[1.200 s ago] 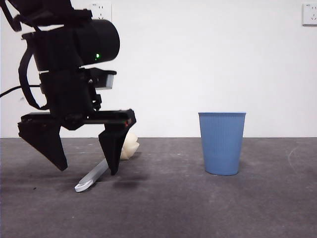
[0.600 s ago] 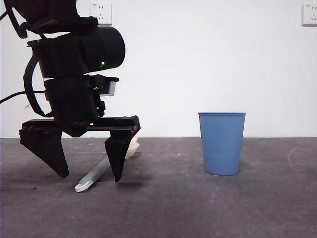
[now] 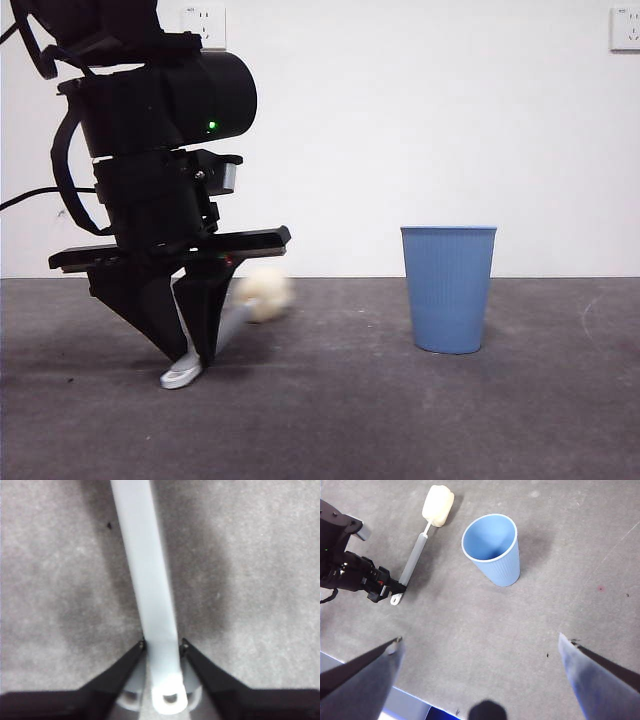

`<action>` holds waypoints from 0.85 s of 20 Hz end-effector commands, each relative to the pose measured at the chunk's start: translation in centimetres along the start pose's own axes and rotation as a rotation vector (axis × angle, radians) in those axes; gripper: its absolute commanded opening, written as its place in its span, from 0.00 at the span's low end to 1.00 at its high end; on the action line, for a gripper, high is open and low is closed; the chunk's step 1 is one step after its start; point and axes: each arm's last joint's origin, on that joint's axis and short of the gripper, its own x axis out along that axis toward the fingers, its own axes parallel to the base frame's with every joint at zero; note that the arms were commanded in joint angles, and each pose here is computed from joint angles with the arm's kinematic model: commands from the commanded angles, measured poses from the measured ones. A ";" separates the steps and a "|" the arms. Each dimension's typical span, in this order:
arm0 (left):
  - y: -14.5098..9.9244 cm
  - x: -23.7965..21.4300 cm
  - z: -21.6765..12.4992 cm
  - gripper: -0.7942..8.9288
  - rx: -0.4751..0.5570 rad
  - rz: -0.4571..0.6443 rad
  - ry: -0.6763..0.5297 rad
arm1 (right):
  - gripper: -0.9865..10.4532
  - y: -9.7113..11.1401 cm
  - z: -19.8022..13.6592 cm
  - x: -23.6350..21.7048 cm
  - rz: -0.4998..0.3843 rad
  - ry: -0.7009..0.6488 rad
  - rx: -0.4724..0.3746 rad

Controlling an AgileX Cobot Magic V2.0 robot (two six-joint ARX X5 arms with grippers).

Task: Pick up the cup brush,pick up the cup,insert the brush into the cup,clean the cup,put the cup brush back,put the cup back to the fixed position on the table

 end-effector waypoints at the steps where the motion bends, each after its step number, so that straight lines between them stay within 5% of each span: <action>1: 0.0 0.4 -0.3 0.07 0.001 0.006 0.016 | 0.58 0.1 0.0 -0.1 0.001 -0.006 0.006; 12: 0.1 -2.5 0.0 0.07 0.080 -0.019 -0.047 | 0.58 -0.4 0.3 1.0 0.006 0.054 0.060; 17: 0.5 -6.8 -0.2 0.07 0.158 -0.075 -0.142 | 0.58 -0.8 0.7 3.1 0.141 -0.008 0.020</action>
